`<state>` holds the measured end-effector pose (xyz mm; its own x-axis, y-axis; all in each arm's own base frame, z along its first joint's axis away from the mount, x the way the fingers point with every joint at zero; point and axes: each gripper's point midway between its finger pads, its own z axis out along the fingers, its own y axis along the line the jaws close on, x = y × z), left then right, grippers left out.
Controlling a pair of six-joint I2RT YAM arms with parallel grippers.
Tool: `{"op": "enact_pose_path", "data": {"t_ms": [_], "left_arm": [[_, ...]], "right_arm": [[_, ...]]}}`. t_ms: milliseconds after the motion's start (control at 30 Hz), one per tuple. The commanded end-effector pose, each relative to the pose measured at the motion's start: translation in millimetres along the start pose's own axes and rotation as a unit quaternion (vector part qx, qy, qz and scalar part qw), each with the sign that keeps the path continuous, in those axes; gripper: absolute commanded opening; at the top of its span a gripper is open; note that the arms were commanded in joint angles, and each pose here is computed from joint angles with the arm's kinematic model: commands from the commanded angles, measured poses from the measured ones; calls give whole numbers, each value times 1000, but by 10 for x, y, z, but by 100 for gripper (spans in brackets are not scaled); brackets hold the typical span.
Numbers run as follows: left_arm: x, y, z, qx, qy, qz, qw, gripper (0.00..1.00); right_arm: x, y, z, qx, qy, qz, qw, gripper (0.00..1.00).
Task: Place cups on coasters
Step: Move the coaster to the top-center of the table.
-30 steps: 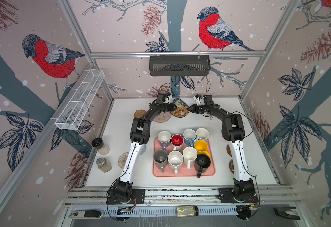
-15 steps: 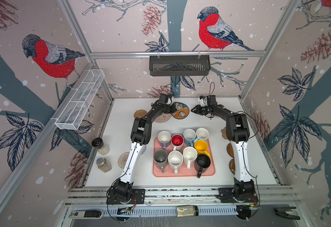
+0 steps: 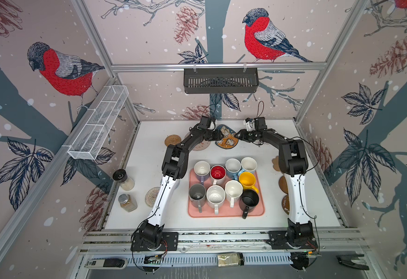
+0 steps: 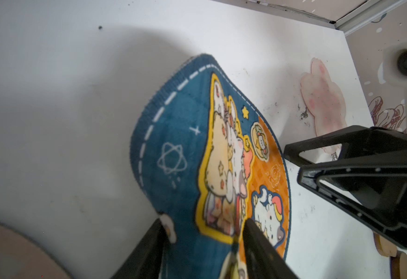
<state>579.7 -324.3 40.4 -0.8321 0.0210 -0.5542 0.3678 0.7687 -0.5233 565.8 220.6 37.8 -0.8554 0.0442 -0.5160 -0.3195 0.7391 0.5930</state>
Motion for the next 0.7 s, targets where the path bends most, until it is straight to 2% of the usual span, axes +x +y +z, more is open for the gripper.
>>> {"op": "enact_pose_path", "data": {"t_ms": [0,200,367,667], "left_arm": [[114,72,-14,-20,21,-9,1000,61],[-27,0,-126,-26,9,7,1000,66],[-80,-58,-215,-35,6,22,999,69],[-223,-221,-364,-43,-11,44,998,72]], "right_arm": [[85,-81,-12,23,14,15,1000,49],[96,-132,-38,38,13,15,999,48],[81,-221,-80,69,11,17,997,41],[93,-221,-83,71,10,19,997,37]]}}
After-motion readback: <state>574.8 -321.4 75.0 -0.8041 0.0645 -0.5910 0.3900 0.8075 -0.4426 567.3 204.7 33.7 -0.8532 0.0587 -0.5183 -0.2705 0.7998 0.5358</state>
